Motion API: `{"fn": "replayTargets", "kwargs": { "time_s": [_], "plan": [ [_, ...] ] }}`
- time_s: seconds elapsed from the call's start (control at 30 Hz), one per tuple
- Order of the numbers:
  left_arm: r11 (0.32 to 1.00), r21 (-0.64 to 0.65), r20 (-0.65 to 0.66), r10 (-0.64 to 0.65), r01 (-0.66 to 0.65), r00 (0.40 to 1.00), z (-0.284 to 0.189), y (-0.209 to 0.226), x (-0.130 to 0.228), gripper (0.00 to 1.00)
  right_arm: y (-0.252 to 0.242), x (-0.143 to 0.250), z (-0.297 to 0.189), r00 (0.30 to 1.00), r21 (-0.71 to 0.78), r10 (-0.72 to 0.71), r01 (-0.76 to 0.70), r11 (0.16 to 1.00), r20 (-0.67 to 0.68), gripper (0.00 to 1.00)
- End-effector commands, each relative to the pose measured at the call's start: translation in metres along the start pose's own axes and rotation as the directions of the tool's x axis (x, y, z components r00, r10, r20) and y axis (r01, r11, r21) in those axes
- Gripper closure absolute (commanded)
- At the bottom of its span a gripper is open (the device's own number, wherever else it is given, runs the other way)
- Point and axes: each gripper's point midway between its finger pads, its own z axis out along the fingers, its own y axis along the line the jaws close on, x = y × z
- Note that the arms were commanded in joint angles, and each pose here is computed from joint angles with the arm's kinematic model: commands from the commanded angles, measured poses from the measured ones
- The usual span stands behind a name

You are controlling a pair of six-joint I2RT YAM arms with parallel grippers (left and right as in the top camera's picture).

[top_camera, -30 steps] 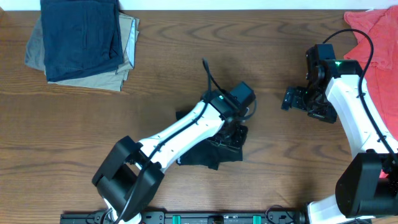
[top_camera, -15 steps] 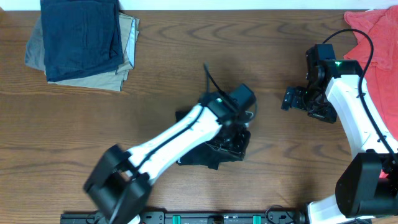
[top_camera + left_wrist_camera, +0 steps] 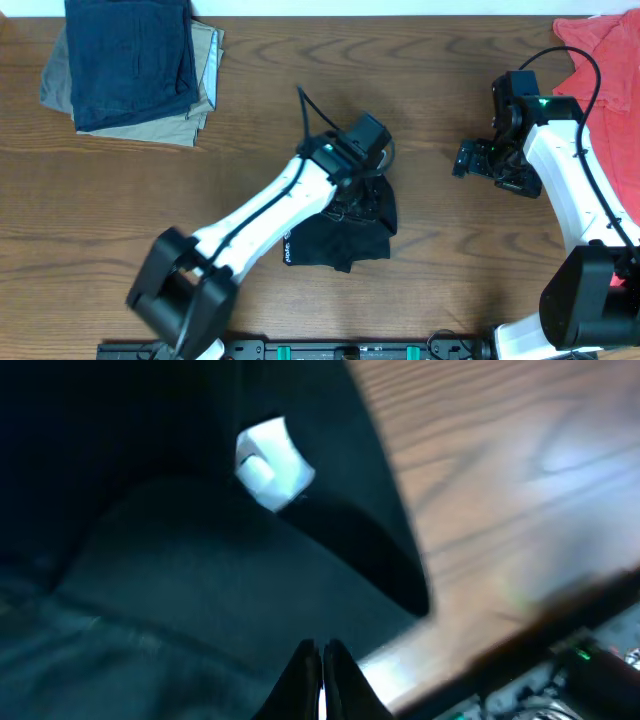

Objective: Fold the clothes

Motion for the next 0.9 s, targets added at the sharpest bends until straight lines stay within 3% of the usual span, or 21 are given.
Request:
{"fn": "replayTargets", "kwargs": {
  "time_s": [0.0,0.23,0.57,0.73,0.87],
  "plan": [
    [0.999,-0.003,-0.089,-0.041,0.041,0.995,0.03,0.005,0.013,0.94,0.002,-0.003,-0.003,1.0,-0.004,-0.003,0.003,1.0,0.011,0.01],
    [1.0,-0.013,-0.222,-0.03,0.028,0.975,0.07,-0.004,0.041,0.94,0.002,-0.003,-0.003,1.0,-0.004,-0.003,0.003,1.0,0.012,0.01],
    [1.0,-0.014,-0.237,0.01,-0.014,0.971,0.086,-0.019,0.051,0.94,0.002,-0.003,-0.003,1.0,-0.004,-0.003,0.003,1.0,0.011,0.01],
    [0.996,0.053,-0.267,0.086,-0.074,0.96,0.06,-0.032,0.061,0.94,0.002,-0.003,-0.003,1.0,-0.004,-0.003,0.003,1.0,0.011,0.01],
    [0.987,0.101,-0.184,0.142,-0.125,0.973,0.016,-0.048,0.052,0.94,0.002,-0.003,-0.003,1.0,-0.004,-0.003,0.003,1.0,0.011,0.01]
  ]
}}
